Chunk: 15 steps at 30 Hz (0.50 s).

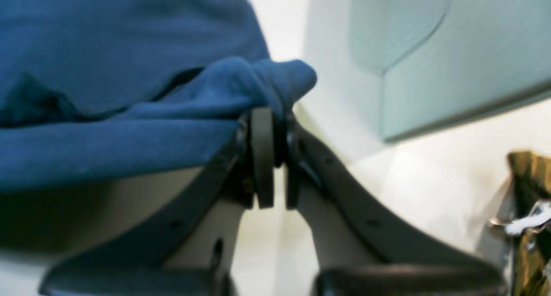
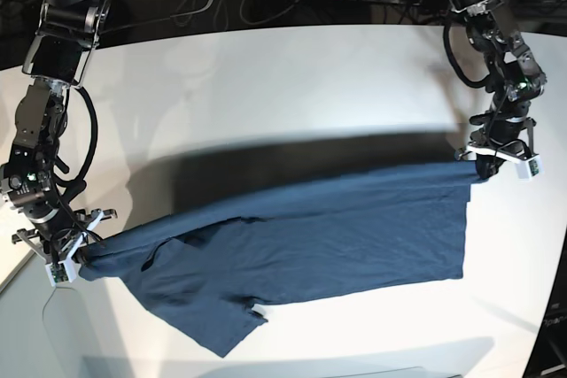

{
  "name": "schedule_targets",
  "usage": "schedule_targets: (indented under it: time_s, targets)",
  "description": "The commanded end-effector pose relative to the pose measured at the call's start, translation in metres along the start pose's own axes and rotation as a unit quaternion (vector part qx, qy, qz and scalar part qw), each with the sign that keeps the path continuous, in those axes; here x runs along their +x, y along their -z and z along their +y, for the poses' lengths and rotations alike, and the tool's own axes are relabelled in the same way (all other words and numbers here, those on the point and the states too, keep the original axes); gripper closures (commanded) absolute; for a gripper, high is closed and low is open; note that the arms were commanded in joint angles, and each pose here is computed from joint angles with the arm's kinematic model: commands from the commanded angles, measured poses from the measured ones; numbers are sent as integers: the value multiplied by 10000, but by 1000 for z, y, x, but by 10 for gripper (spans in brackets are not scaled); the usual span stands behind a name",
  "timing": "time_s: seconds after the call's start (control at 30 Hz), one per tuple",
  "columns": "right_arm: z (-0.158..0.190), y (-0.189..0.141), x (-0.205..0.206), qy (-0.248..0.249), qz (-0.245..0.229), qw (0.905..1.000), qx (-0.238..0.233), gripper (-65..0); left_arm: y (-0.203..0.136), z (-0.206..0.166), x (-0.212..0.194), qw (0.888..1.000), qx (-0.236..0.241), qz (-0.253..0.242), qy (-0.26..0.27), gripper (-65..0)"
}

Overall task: Fold the T-shirt properly
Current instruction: 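Pull the shirt back toward the arms with both grippers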

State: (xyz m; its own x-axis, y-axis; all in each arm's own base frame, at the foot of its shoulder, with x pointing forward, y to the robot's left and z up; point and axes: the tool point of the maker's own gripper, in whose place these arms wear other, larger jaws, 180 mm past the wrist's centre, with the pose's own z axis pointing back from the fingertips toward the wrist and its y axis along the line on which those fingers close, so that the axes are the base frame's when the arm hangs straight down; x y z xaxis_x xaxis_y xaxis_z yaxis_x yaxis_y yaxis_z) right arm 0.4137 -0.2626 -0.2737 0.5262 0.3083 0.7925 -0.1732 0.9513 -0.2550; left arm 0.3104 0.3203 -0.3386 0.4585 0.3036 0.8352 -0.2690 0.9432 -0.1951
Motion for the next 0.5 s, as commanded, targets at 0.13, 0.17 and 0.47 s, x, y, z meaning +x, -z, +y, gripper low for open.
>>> schedule_targets:
  time_s: [0.13, 0.17, 0.47]
  targets:
    - [-6, -11, 27, -109, -410, 9990, -128, -1, -5, 3, 12, 9997, 20, -202, 96, 0]
    - [-5, -12, 27, -112, -400, 9991, -127, -1, -6, 4, 11, 9998, 24, -187, 99, 0]
    - [-23, -24, 15, 442, -532, 9968, -394, -1, -11, 5, -15, 10000, 43, 69, 39, 0]
